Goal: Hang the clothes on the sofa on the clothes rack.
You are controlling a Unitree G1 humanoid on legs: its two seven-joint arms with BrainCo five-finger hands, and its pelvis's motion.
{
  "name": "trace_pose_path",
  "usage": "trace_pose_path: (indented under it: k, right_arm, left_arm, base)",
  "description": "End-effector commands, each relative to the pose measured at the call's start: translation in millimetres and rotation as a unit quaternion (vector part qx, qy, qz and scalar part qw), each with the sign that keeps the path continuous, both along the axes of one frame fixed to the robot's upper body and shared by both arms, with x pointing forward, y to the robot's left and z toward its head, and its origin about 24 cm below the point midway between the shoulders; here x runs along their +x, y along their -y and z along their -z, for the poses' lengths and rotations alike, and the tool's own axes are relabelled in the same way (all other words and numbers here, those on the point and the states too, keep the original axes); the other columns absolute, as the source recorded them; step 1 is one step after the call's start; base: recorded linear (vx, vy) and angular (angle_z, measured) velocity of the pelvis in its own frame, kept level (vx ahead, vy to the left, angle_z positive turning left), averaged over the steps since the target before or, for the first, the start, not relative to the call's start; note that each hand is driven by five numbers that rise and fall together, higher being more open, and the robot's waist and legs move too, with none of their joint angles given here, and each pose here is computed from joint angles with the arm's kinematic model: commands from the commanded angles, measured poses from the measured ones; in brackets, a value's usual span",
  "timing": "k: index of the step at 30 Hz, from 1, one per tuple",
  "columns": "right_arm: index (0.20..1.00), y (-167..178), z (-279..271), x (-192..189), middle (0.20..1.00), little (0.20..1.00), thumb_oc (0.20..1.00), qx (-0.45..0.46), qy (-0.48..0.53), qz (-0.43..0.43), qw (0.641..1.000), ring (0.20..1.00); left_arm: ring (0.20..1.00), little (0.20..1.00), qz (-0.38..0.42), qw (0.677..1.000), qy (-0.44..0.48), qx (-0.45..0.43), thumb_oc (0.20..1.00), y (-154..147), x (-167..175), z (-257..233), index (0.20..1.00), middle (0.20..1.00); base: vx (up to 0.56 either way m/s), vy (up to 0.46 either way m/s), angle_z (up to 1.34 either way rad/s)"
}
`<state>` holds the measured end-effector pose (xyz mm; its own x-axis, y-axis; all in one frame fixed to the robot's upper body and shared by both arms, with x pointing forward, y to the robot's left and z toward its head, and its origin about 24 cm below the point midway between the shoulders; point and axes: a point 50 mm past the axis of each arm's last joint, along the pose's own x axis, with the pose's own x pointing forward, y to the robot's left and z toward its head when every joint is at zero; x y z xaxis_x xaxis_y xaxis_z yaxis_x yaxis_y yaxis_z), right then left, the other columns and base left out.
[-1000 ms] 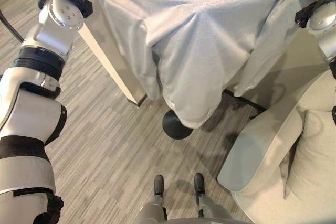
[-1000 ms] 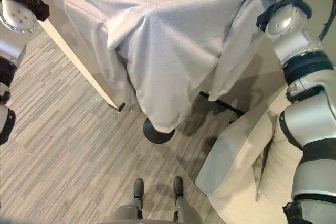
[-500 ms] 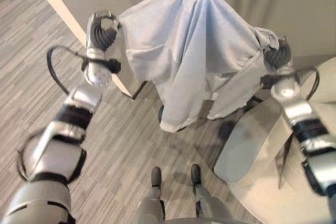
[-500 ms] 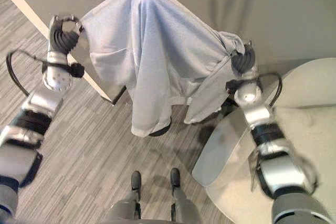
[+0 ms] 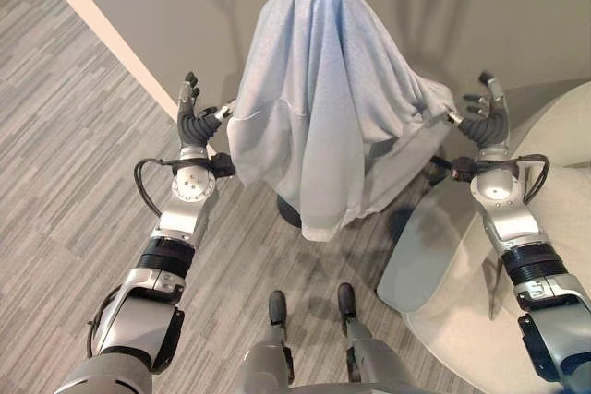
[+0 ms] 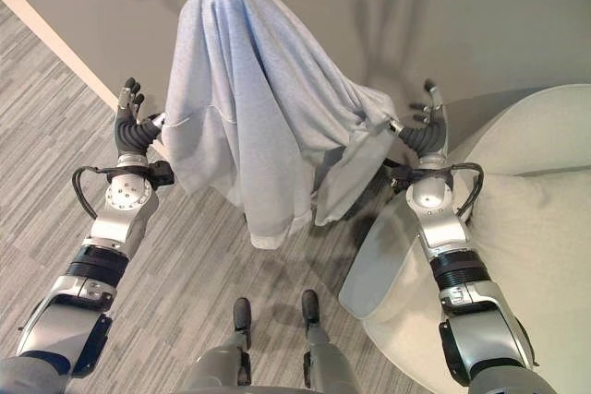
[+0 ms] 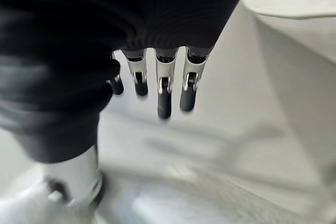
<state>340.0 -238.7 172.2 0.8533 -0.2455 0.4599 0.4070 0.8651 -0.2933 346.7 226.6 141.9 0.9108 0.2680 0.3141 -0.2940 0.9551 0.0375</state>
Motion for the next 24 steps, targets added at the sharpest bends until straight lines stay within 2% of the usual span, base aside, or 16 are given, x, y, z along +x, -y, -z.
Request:
trace_pose_path:
  k: [1,3,5,6,8,10,13,15,16,17,19,20,22,23,24]
  right_arm:
    - [1.0,17.7,-19.3,-14.2,1.0,1.0,1.0,-0.016,0.055,0.005,0.998,1.0]
    - [1.0,19.2,-16.3,-30.2,1.0,1.0,1.0,-0.04,0.055,-0.02,0.997,1.0]
    - [1.0,14.2,-8.3,-50.3,1.0,1.0,1.0,-0.079,0.035,-0.074,0.994,1.0]
    - [1.0,12.8,-2.6,-57.0,1.0,1.0,1.0,-0.077,0.026,-0.09,0.993,1.0]
    - [1.0,4.8,23.7,-70.3,1.0,1.0,1.0,-0.038,-0.008,-0.125,0.991,1.0]
    - [1.0,3.7,44.0,-79.9,1.0,1.0,1.0,-0.026,-0.045,-0.135,0.989,1.0]
    - [1.0,-1.9,70.6,-92.3,1.0,1.0,1.0,0.036,-0.077,-0.164,0.983,1.0]
    - [1.0,-7.4,87.3,-97.4,1.0,1.0,1.0,0.045,-0.118,-0.19,0.974,1.0]
    - [1.0,-14.9,106.4,-100.3,1.0,1.0,1.0,0.049,-0.168,-0.222,0.959,1.0]
    - [1.0,-14.9,106.5,-100.2,1.0,1.0,1.0,0.049,-0.168,-0.223,0.959,1.0]
    - [1.0,-20.8,135.5,-104.8,1.0,1.0,1.0,0.057,-0.236,-0.239,0.94,1.0]
    - [1.0,-26.0,184.8,-115.8,1.0,1.0,1.0,0.09,-0.336,-0.224,0.911,1.0]
    - [1.0,-32.7,232.4,-128.8,1.0,1.0,1.0,0.105,-0.431,-0.178,0.879,1.0]
    - [1.0,-33.1,232.4,-128.4,1.0,1.0,1.0,0.105,-0.43,-0.178,0.879,1.0]
    - [1.0,-37.6,251.9,-136.5,1.0,1.0,1.0,0.125,-0.466,-0.154,0.862,1.0]
  left_arm:
    - [1.0,1.0,0.015,0.998,0.066,-0.013,1.0,-3.4,-0.5,-22.7,1.0,1.0]
    - [1.0,1.0,0.013,0.999,0.049,-0.009,1.0,-10.8,-12.7,-6.7,1.0,1.0]
    - [1.0,1.0,0.013,1.0,-0.009,-0.022,1.0,-21.4,-27.3,29.6,1.0,1.0]
    - [1.0,1.0,0.015,0.999,-0.035,-0.033,1.0,-23.1,-33.8,45.9,1.0,1.0]
    - [1.0,1.0,0.0,0.987,-0.115,-0.116,1.0,-23.9,-53.7,99.7,1.0,1.0]
    - [1.0,1.0,-0.012,0.976,-0.174,-0.127,1.0,-25.2,-72.6,132.3,1.0,1.0]
    - [1.0,1.0,-0.016,0.956,-0.288,-0.057,1.0,-25.0,-102.9,177.8,1.0,1.0]
    - [1.0,1.0,-0.001,0.934,-0.358,-0.008,1.0,-24.5,-118.3,201.5,1.0,1.0]
    - [1.0,1.0,0.029,0.913,-0.406,0.036,1.0,-20.2,-129.4,216.8,1.0,1.0]
    - [1.0,1.0,0.029,0.913,-0.406,0.037,1.0,-20.1,-129.4,216.8,1.0,1.0]
    - [1.0,1.0,0.065,0.892,-0.441,0.075,1.0,-15.5,-137.8,227.9,1.0,1.0]
    - [1.0,1.0,0.077,0.881,-0.458,0.087,1.0,-11.9,-140.1,233.7,1.0,1.0]
    - [1.0,1.0,0.074,0.881,-0.461,0.074,1.0,-6.0,-137.3,236.3,1.0,1.0]
    - [1.0,1.0,0.073,0.882,-0.46,0.074,1.0,-6.3,-137.0,236.1,1.0,1.0]
    - [1.0,1.0,0.069,0.878,-0.469,0.063,1.0,-3.1,-138.5,240.5,1.0,1.0]
  base:
    - [0.0,0.0,0.0]
    - [0.0,0.0,0.0]
    - [-0.01,-0.014,-0.02]
    - [-0.01,-0.009,-0.05]
    - [-0.01,0.006,-0.12]
    - [-0.02,0.006,-0.23]
    - [-0.02,0.002,-0.22]
    - [-0.04,0.008,-0.08]
    - [-0.04,0.009,-0.02]
    - [-0.04,0.003,-0.06]
    - [-0.03,-0.003,-0.09]
    - [-0.04,-0.017,-0.06]
    - [-0.02,-0.013,-0.02]
    - [0.0,0.0,0.0]
    - [0.0,0.0,0.0]
